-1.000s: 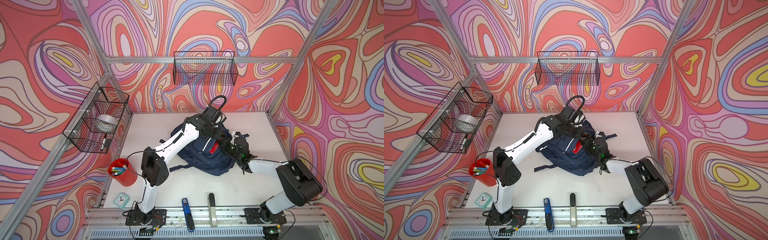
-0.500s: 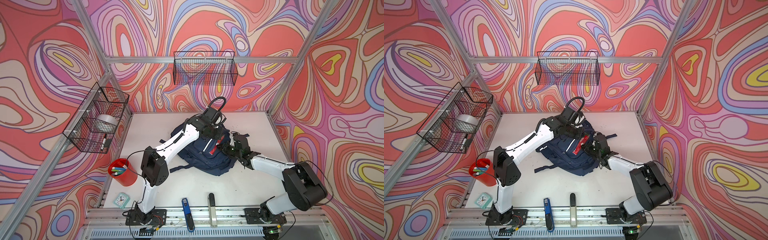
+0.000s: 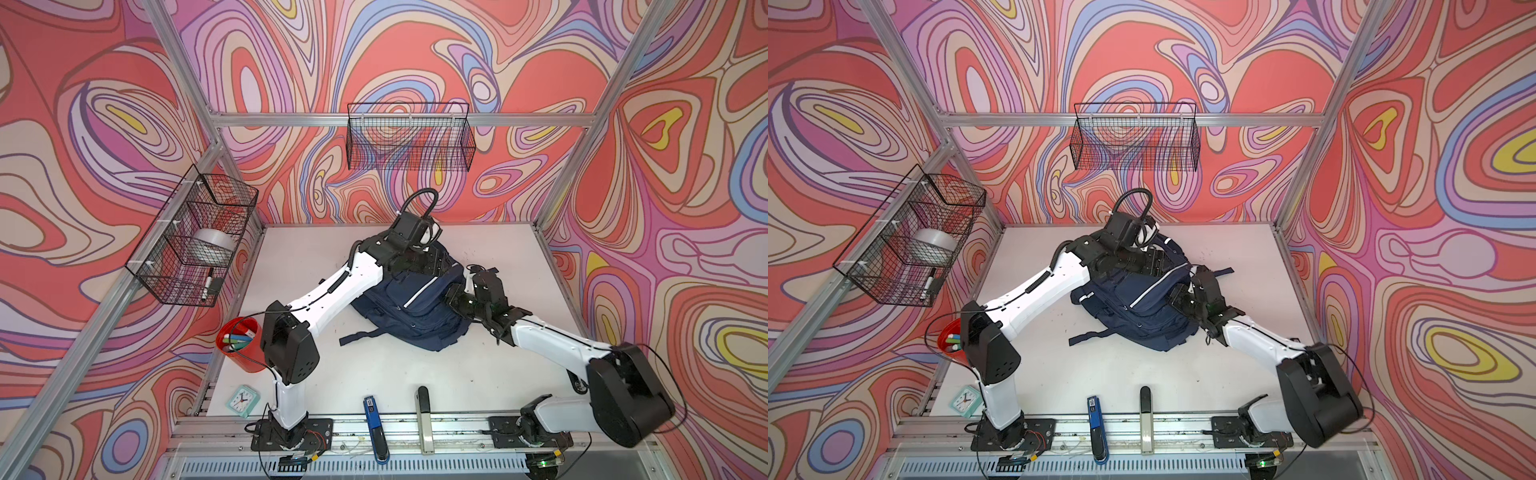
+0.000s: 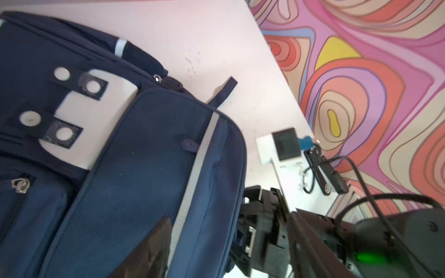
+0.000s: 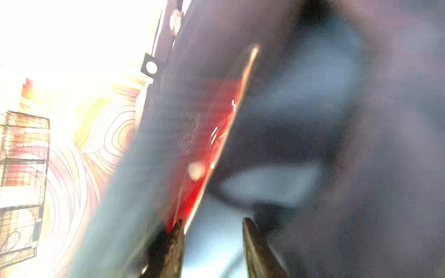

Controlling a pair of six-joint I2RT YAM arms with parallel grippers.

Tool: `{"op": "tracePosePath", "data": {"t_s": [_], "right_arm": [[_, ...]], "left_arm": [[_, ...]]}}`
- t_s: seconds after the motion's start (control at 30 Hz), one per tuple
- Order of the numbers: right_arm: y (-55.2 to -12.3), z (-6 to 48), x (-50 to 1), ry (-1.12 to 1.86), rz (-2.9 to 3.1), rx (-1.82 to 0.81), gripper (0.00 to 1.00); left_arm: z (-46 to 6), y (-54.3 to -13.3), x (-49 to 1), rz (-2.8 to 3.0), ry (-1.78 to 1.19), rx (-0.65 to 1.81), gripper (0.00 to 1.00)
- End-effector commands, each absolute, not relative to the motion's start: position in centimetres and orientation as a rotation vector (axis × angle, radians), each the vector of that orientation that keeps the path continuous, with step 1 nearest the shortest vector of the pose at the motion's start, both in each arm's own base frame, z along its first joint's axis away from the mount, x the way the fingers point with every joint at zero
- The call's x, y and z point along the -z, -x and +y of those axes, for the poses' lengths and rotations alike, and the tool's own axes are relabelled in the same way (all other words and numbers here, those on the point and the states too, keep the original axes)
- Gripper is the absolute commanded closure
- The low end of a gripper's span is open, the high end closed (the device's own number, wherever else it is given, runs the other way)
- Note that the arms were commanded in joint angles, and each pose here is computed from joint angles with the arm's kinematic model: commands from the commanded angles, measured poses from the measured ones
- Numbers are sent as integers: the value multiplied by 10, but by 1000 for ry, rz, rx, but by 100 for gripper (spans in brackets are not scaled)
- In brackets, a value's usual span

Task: Pack books, pencil case, and school supplies into a backpack
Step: Close the student bag at the center of the table, then zip the student bag at the center of the table.

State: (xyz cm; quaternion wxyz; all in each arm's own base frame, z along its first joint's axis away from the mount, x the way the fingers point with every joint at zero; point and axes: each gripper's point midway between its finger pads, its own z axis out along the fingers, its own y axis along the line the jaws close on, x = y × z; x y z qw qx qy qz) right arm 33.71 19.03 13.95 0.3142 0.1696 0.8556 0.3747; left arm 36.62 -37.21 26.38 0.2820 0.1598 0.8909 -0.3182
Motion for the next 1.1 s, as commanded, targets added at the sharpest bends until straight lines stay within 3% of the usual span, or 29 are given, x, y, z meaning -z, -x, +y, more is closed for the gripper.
{"op": "tracePosePath", "data": {"t_s": [0.0,0.07,0.13,0.17,0.2,0.33,0.4,0.57,0.67,0.87,0.97,1.0,1.07], "right_arm": [[-302,157,-125,-477,2317,-811,53],[-285,142,-128,-495,2314,-760,47],[-275,139,-138,-464,2302,-763,32],[-271,136,-138,-463,2311,-743,3],[-269,138,-140,-449,2312,-736,2],[-260,168,-143,-314,2346,-726,2],[-259,190,-145,-233,2352,-718,2],[-267,240,-151,-56,2351,-897,2],[-272,258,-158,-12,2336,-982,2],[-270,263,-156,-45,2304,-1017,15],[-270,259,-152,-55,2321,-983,17],[-270,255,-149,-78,2330,-960,18],[-274,238,-139,-169,2351,-911,29]], "left_arm": [[-352,-368,-296,2305,-329,956,14],[-335,-368,-293,2302,-262,996,0],[-317,-368,-280,2315,-192,1002,0],[-306,-370,-270,2328,-139,1010,0],[-297,-372,-261,2340,-90,1026,0],[-269,-380,-224,2350,46,997,14],[-266,-382,-209,2374,39,947,16],[-272,-387,-185,2426,66,963,16],[-252,-387,-171,2456,161,828,15],[-245,-383,-150,2445,237,830,16],[-263,-384,-145,2425,233,969,23],[-268,-384,-145,2421,229,1001,30],[-275,-383,-143,2429,215,1009,40]]}}
